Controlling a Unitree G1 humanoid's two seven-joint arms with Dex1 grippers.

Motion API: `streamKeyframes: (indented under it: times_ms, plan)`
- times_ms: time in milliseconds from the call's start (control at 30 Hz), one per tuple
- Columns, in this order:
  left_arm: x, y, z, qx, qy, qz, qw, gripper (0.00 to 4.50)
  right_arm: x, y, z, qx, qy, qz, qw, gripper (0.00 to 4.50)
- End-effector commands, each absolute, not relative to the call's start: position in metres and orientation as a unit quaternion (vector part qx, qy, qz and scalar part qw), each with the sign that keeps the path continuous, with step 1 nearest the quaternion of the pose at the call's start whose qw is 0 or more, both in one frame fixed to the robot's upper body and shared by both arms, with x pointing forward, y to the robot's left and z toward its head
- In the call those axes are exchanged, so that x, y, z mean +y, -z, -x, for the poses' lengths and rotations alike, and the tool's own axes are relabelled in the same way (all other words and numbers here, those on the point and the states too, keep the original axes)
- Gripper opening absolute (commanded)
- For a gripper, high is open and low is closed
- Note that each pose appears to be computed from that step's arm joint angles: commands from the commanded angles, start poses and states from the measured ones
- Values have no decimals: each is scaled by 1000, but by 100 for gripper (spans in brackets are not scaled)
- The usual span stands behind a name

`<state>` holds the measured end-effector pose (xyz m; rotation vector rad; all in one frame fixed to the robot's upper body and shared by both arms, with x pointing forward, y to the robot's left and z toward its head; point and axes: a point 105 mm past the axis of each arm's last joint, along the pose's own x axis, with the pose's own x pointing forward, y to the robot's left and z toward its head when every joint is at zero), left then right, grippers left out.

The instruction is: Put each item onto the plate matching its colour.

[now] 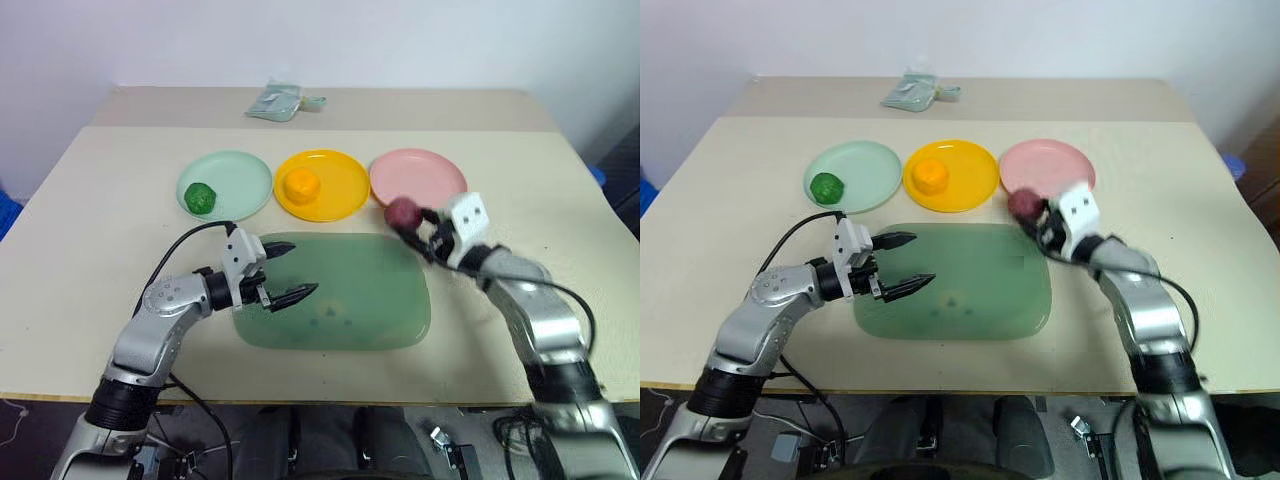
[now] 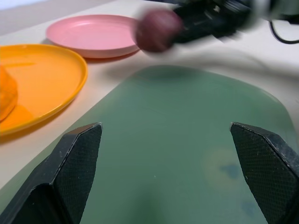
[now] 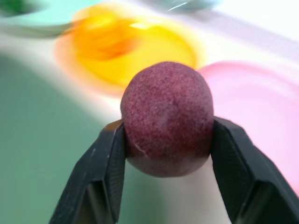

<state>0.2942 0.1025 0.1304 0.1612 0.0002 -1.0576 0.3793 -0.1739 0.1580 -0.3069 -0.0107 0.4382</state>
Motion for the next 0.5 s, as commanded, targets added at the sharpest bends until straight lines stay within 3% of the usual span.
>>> streamKeyframes:
  times_ms: [33,167,333,500]
  plan:
    - [99,-143,-290,-25,500,-69,863,450,-191,-160,-416,0,-120,163,979,223]
    - [94,-143,-285,-29,495,-65,866,450,-195,-152,-444,25,-78,158,984,223]
    - [95,-144,-282,-32,475,-67,877,450,-188,-168,-450,-27,-78,175,981,439]
    - [119,-145,-292,-41,400,-72,913,450,-179,-176,-429,-79,-154,198,965,446]
